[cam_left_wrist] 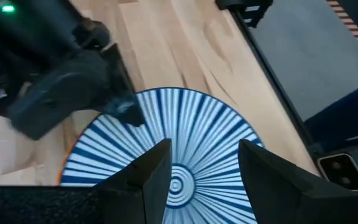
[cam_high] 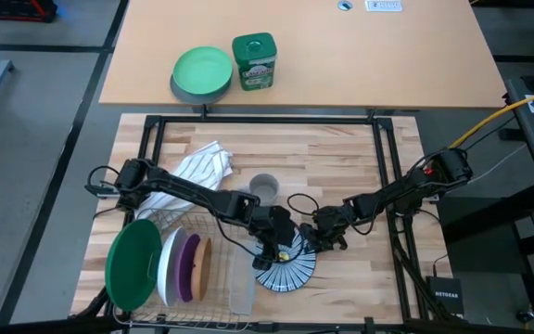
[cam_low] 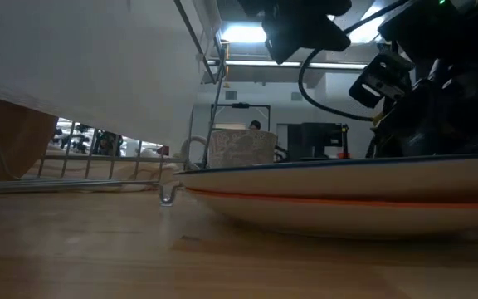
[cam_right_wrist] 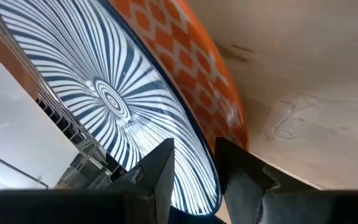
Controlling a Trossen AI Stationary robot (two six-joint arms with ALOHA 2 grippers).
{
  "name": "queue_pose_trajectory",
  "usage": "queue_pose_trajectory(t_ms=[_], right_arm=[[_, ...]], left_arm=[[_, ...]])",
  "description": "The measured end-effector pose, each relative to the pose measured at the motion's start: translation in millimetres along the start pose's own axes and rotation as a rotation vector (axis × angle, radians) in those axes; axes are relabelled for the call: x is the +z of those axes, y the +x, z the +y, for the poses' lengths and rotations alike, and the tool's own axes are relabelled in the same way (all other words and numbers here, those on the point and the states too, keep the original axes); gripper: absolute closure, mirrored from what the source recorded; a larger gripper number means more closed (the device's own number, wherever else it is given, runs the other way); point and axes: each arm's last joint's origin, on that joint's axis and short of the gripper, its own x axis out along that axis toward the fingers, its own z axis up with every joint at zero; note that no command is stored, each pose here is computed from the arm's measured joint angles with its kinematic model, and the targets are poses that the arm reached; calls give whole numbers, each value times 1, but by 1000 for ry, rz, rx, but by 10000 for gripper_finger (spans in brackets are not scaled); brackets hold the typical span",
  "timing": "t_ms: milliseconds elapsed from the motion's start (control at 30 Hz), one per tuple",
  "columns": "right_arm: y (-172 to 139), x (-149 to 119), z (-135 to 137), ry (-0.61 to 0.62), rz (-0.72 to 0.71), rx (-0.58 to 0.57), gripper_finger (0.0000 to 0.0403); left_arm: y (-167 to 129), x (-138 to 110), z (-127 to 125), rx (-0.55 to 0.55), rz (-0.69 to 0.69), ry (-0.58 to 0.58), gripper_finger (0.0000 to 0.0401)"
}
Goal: Sort dishes
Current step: Put the blue patterned plate into the dish rack
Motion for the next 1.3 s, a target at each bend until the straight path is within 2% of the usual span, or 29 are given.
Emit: queue_pose_trajectory(t_ms=[233, 533, 1033, 1133, 1300], right_arm=[[0, -1, 3, -5, 10, 28, 283], [-2, -7, 17, -66, 62, 173, 283], [-2, -6, 18, -91, 31, 187, 284], [-2, -6, 18, -90, 27, 188, 294], [-2, -6, 18, -87, 23, 189, 335]], left_arm=[[0, 0, 1, -1, -1, -1, 229], [0, 0, 0, -1, 1, -3, 229], [0, -2, 0, 1, 17, 25, 229], [0, -2, 1, 7, 17, 25, 229], [0, -2, 1, 8, 17, 25, 229]])
